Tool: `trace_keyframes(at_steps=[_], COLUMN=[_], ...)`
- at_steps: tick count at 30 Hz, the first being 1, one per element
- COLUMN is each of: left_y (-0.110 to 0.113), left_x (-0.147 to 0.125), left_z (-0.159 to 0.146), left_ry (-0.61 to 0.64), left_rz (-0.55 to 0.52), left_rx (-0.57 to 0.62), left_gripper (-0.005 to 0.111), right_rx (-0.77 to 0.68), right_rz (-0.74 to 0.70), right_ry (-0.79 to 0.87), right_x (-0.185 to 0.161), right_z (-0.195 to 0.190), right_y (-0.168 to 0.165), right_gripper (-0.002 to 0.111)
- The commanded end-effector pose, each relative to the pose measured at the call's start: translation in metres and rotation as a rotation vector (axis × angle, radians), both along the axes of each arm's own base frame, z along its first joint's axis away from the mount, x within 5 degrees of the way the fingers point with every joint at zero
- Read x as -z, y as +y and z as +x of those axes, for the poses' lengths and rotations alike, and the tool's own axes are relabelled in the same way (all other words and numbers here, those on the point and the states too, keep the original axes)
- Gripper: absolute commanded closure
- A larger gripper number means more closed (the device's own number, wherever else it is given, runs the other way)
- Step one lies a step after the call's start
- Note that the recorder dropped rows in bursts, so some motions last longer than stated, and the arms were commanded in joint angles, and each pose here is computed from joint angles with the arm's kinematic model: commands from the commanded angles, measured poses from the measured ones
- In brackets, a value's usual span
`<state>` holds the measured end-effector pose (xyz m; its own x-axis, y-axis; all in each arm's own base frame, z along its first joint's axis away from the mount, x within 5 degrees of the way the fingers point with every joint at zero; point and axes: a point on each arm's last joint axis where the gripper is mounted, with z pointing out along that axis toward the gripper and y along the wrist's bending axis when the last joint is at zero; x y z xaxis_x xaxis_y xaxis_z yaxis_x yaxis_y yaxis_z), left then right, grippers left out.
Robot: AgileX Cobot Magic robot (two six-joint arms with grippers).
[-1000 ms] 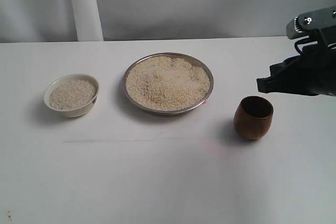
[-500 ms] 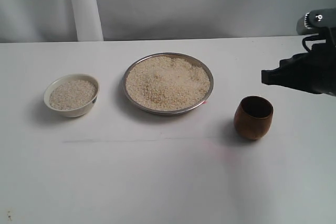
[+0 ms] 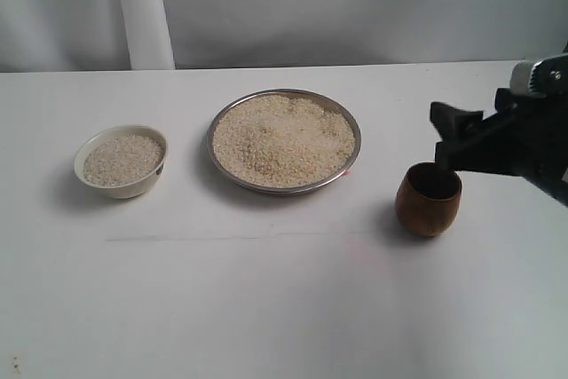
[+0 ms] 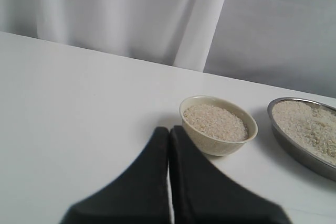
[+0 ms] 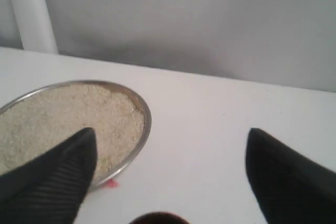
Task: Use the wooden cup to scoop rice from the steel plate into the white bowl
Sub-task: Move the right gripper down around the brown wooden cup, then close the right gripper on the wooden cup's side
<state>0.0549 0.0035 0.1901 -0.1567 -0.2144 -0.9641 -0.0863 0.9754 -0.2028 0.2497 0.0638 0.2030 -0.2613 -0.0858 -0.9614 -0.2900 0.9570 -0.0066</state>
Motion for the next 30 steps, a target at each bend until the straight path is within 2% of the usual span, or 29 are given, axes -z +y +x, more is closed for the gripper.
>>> trace_keyframes(at_steps=[1,4,10,17,30], left_y=[0.000,0.000,0.000,0.000,0.000], left_x=[0.000,0.000,0.000,0.000,0.000], left_z=[0.000,0.000,0.000,0.000,0.000], left_ry=[-0.002,-0.002,-0.002,-0.002,-0.002], left_rz=[-0.007,-0.007,-0.007,-0.007,-0.007], left_rx=[0.005,0.005,0.005,0.005,0.005], left_gripper=[0.107,0.107,0.107,0.107,0.107], right_rx=[-0.030,-0.069,-0.135,-0.132,-0.076], right_rz=[-0.036,-0.079,-0.022,-0.039,-0.001], right_ry=[0.068,0.073,-0.036,0.066,0.095], right_x=[0.026,0.039,0.051,0.079,0.112], right_z=[-0.001,-0.002,-0.014,-0.015,-0.011], right_y=[0.002,0.004,0.009,0.008,0.005], right_gripper=[0.011,0.003,0.003,0.003,0.003])
